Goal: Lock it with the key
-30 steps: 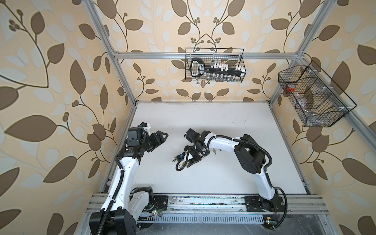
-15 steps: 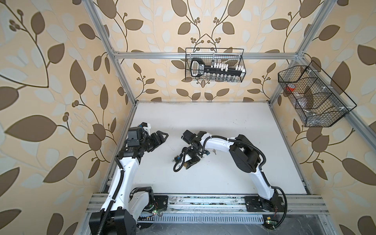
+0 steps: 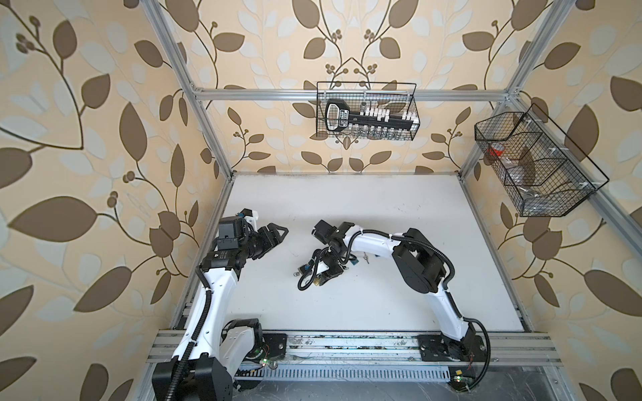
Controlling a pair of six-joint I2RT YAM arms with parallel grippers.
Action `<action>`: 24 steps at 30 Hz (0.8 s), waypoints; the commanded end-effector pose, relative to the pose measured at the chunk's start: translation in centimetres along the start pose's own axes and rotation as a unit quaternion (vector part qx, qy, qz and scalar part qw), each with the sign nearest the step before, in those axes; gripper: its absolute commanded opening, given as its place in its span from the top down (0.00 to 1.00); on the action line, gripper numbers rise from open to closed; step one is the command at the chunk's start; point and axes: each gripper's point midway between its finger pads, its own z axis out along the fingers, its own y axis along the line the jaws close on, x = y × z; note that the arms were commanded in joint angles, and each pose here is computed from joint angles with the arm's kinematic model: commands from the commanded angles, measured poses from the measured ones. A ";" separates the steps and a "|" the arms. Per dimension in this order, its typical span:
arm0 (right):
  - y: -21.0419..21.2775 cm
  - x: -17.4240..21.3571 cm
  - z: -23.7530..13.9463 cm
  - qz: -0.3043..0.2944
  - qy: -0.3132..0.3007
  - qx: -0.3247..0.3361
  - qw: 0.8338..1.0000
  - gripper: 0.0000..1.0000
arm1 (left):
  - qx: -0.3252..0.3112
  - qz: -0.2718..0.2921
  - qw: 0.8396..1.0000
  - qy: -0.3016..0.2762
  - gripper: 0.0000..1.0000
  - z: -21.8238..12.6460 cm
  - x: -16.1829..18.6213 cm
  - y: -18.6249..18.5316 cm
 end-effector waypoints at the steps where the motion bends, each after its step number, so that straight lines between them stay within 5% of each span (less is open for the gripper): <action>1: 1.6 1.3 1.7 0.017 0.012 -0.030 0.999 0.61 | 0.010 0.016 1.000 -0.010 0.22 -0.5 -0.5 -0.5; 14: 2.3 0.1 0.4 0.018 -0.027 -0.010 0.999 0.77 | 0.025 0.049 0.998 -0.031 0.20 -1.7 -1.8 -2.4; 20: 2.1 -5.1 -5.1 -0.004 -0.136 0.052 0.989 0.88 | 0.046 0.074 0.996 -0.035 0.18 -2.2 -2.6 -4.0; 24: 1.0 -8.5 -10.9 0.008 -0.228 0.158 0.961 0.97 | 0.067 0.094 0.993 -0.037 0.17 -2.6 -3.2 -5.7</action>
